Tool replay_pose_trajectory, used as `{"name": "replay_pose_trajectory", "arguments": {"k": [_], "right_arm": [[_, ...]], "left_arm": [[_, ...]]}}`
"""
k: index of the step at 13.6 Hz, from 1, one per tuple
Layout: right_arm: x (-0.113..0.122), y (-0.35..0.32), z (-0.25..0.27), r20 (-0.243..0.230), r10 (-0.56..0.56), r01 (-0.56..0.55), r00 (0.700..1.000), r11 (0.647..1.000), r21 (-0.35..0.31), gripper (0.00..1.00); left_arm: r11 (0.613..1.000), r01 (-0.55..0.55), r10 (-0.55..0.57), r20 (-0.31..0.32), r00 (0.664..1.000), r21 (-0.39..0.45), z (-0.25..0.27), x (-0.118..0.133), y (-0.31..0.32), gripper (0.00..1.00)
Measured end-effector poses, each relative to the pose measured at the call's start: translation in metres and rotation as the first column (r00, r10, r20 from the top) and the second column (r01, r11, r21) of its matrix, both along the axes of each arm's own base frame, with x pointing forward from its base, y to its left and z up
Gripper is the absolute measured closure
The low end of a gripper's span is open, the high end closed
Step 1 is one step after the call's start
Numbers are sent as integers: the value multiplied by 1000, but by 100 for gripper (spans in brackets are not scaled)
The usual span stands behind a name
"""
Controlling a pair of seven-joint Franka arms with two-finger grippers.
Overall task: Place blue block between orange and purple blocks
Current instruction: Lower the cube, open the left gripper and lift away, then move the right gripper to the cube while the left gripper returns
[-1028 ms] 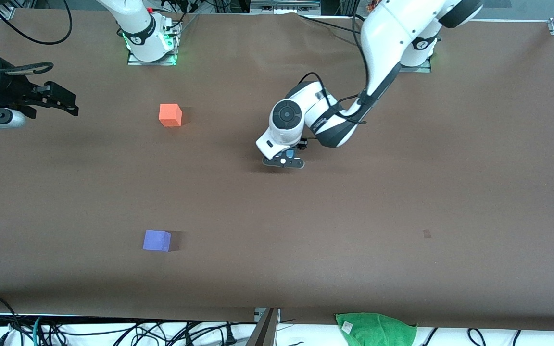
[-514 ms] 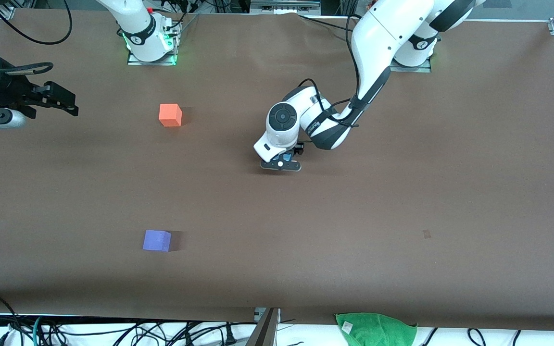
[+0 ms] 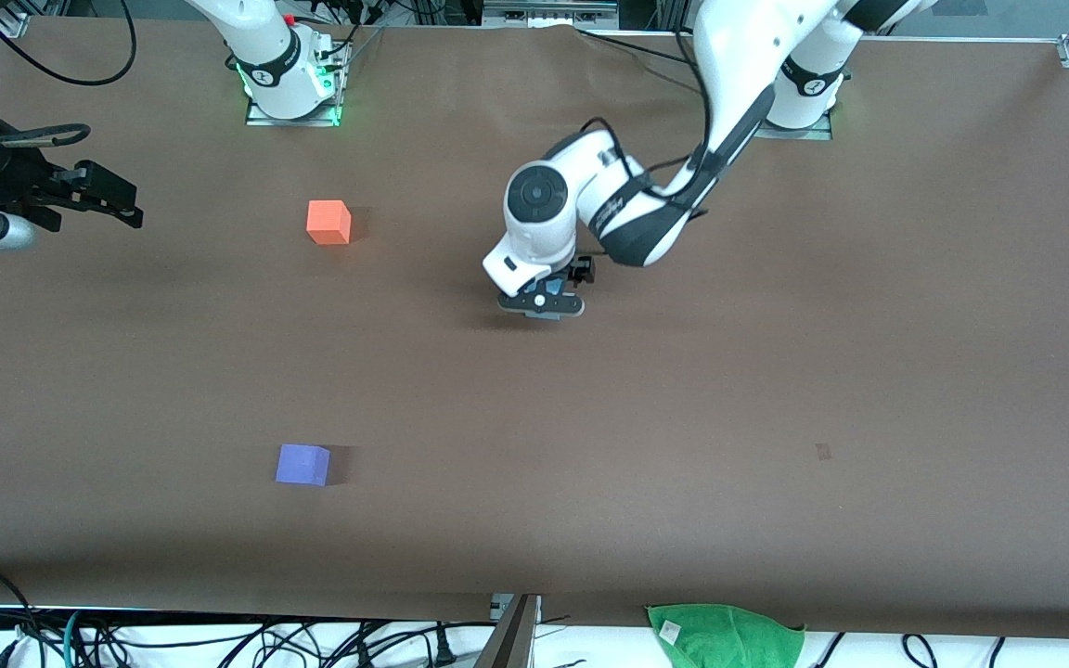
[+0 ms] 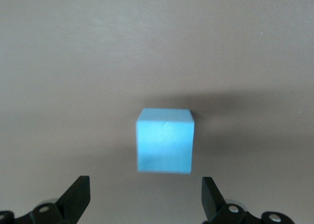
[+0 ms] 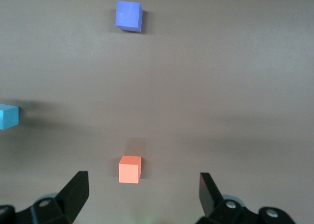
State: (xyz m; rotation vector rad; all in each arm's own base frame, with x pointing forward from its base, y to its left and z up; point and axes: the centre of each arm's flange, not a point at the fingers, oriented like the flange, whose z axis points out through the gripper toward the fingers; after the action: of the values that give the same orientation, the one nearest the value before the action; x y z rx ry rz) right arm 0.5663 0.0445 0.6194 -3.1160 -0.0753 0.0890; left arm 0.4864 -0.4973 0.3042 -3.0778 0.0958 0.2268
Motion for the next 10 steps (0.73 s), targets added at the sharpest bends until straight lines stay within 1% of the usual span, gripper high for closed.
{"name": "replay_pose_trajectory", "arguments": {"k": [1,3,4,7,8,10], "right_arm": [[1,0,1,9,-1,1,1000,1000,1,0],[9,0,-1,45,-3,2,999,1000,3,0],[17,1,-12,45,-3,2,999,1000,2,0],[41,6,-69,-44,2,-2,999,1000,-8,0],[47,7,-86,-68,3,-4,998,1000,-10,0],[54,10,-104,-88,6,-7,996,1000,-12,0]], "left_arm": [[1000,1,-1,-4,1000,29,22,-2,7,0],[996,-7,9,-19,1000,93,68,-2,31,0],[992,-10,14,-29,1000,123,90,-2,46,0],[982,-20,29,-47,998,186,150,2,96,0],[982,-4,15,-56,998,188,168,10,120,0],[986,55,-43,-75,996,155,194,41,185,0]]}}
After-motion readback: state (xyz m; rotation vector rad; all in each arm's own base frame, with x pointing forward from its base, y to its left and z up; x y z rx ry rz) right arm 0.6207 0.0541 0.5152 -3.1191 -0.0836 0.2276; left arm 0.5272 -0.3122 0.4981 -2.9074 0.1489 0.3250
